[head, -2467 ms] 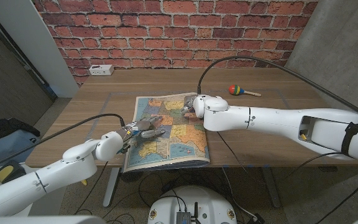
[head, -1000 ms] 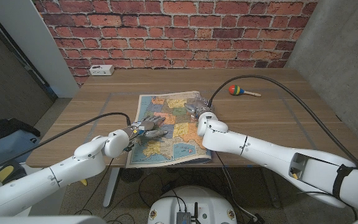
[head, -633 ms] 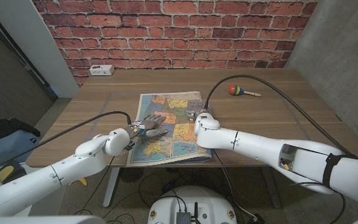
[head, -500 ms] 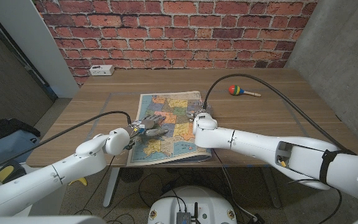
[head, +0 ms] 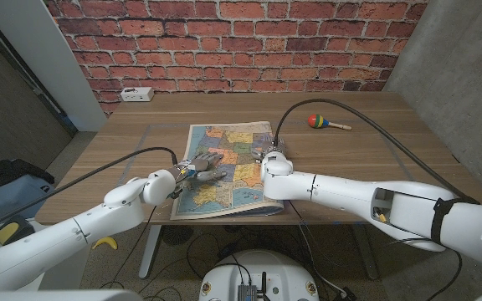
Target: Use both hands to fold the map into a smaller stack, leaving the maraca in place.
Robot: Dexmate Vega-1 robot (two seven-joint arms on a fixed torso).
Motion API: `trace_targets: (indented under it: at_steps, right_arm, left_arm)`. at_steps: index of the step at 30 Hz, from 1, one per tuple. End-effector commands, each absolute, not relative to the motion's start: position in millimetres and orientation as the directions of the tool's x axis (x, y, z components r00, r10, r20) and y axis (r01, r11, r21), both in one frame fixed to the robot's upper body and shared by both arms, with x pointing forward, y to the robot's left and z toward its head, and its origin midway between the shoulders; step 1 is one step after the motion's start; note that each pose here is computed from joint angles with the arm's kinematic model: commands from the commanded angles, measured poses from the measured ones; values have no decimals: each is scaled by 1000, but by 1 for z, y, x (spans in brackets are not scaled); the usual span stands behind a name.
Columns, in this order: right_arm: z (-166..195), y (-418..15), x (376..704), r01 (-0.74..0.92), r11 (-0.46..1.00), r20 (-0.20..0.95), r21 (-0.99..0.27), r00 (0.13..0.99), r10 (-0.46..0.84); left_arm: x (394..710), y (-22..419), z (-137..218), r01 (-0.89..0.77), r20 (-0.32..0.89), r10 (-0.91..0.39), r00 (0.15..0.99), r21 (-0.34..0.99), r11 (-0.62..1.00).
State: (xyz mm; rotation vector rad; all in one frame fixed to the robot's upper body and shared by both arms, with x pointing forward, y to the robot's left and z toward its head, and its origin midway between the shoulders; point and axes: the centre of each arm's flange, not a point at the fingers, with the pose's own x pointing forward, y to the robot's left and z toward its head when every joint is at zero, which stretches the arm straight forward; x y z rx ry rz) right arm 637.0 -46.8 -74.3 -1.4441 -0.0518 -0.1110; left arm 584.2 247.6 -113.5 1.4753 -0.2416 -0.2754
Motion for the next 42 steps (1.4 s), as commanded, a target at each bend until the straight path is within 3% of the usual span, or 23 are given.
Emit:
trace_targets:
  at_steps: [1,8,18,42]
  right_arm:
    - [-57,-52,594,353,204,361,-913,933,2]
    - [-59,-49,573,378,213,388,-901,922,6]
    - [-89,-53,561,285,232,291,-930,957,-10]
    - [-163,-48,573,43,200,37,-979,999,-33]
  left_arm:
    - [588,243,-115,63,-37,-341,939,996,64]
    - [588,242,-115,64,-39,-342,939,996,62]
    - [586,242,-116,63,-37,-338,941,996,66]
    - [580,241,-118,64,-34,-339,940,995,80]
